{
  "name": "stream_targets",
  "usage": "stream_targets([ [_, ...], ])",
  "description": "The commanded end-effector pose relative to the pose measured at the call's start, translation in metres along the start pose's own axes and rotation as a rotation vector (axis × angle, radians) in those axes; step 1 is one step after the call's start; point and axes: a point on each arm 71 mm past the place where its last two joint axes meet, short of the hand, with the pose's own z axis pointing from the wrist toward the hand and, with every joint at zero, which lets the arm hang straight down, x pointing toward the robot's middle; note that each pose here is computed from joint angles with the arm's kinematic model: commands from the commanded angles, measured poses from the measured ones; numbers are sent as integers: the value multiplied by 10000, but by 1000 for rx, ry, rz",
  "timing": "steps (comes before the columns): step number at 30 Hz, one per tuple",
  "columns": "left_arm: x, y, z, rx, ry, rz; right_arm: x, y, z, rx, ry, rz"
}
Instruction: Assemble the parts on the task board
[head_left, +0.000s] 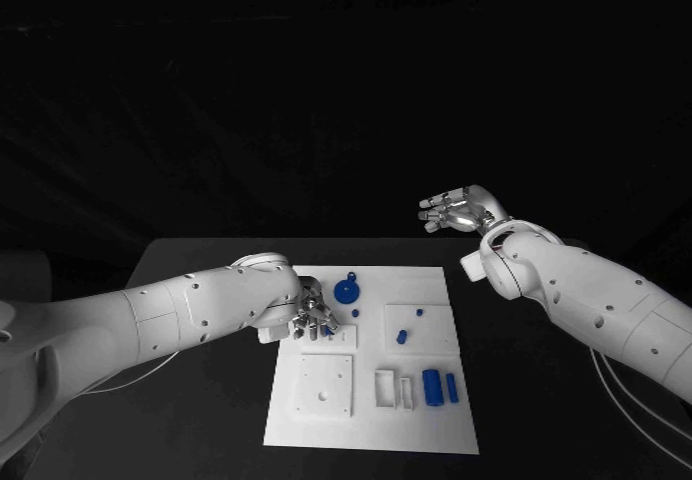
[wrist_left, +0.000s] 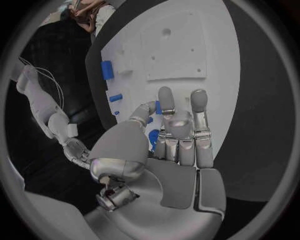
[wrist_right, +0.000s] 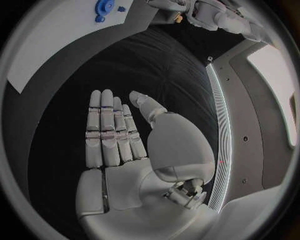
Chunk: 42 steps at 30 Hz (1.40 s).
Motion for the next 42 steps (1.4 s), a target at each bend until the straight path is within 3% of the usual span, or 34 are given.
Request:
stream_targets([
  [1,32,-13,25,-32,81,24,25,10,5,-1,10,7],
  [19,-2,-52,90,-52,53,60,76,35,13,-2,30,17],
  [42,51,-106,98,-21,69,98,113,37,20,-2,51,22],
])
